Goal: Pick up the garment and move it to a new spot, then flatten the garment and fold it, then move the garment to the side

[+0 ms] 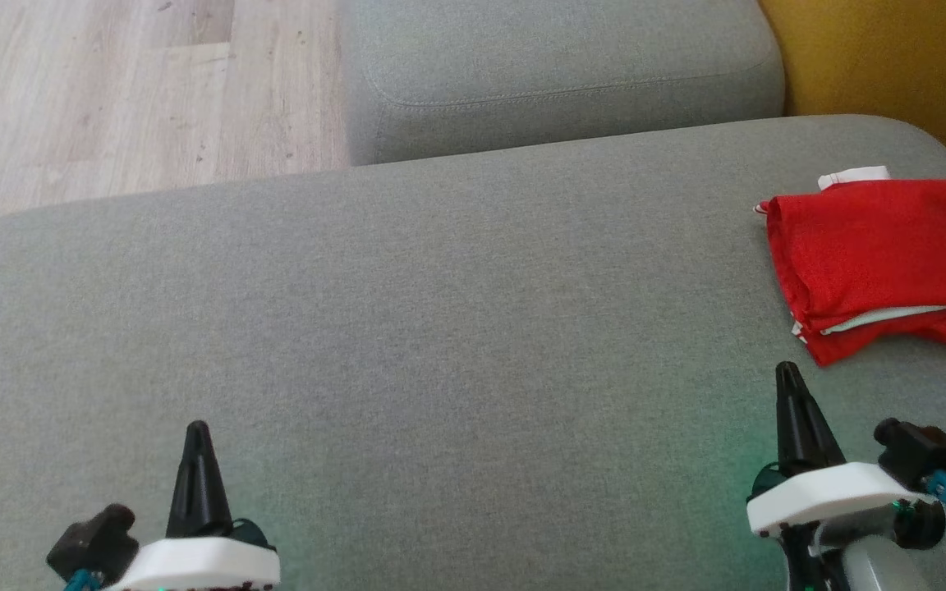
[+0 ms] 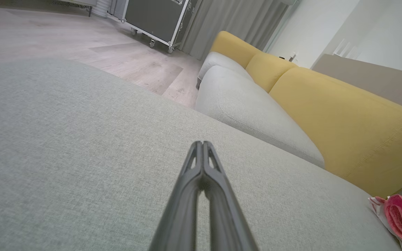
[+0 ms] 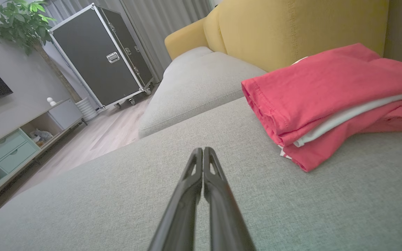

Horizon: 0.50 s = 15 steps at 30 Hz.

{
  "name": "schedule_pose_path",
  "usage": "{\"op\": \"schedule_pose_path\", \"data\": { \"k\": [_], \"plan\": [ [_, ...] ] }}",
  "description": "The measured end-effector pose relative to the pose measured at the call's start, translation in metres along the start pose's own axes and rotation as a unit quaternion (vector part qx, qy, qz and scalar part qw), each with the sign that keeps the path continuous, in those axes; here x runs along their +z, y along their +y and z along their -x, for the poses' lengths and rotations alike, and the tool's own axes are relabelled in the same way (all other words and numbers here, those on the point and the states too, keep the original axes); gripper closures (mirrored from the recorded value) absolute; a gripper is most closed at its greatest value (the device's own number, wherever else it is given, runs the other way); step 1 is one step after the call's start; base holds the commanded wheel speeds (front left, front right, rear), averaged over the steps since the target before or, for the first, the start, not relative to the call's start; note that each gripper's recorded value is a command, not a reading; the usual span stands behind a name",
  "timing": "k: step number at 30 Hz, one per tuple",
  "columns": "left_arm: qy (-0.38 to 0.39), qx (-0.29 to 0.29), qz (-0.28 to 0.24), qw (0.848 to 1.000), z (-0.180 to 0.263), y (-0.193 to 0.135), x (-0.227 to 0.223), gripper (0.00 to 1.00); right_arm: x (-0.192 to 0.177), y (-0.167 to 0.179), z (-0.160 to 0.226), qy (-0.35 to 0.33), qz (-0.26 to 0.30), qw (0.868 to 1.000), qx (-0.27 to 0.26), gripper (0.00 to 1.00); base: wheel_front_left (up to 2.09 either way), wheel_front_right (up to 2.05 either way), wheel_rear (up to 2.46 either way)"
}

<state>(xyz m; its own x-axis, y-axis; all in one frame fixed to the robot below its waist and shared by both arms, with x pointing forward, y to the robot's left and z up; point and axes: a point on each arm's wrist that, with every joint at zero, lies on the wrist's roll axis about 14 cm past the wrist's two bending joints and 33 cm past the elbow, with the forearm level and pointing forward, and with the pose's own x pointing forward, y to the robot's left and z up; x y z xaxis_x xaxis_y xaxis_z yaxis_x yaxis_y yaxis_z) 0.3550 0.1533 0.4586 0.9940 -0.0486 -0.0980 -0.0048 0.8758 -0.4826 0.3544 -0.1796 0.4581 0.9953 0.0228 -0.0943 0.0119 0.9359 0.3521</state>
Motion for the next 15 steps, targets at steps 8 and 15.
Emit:
{"op": "schedule_pose_path", "data": {
  "k": [8, 15],
  "plan": [
    [0.001, 0.011, 0.039, 0.999, -0.0003, 0.0057, 0.0014, 1.00, 0.0009, -0.0034, -0.0011, 0.001, -0.044, 0.999, -0.010, 1.00, 0.00, 0.00, 0.00],
    [0.006, 0.020, 0.073, 0.997, -0.0006, 0.0096, 0.0013, 1.00, 0.0017, -0.0071, -0.0020, 0.003, -0.083, 0.996, -0.019, 1.00, 0.00, 0.00, 0.00]
  ]
}}
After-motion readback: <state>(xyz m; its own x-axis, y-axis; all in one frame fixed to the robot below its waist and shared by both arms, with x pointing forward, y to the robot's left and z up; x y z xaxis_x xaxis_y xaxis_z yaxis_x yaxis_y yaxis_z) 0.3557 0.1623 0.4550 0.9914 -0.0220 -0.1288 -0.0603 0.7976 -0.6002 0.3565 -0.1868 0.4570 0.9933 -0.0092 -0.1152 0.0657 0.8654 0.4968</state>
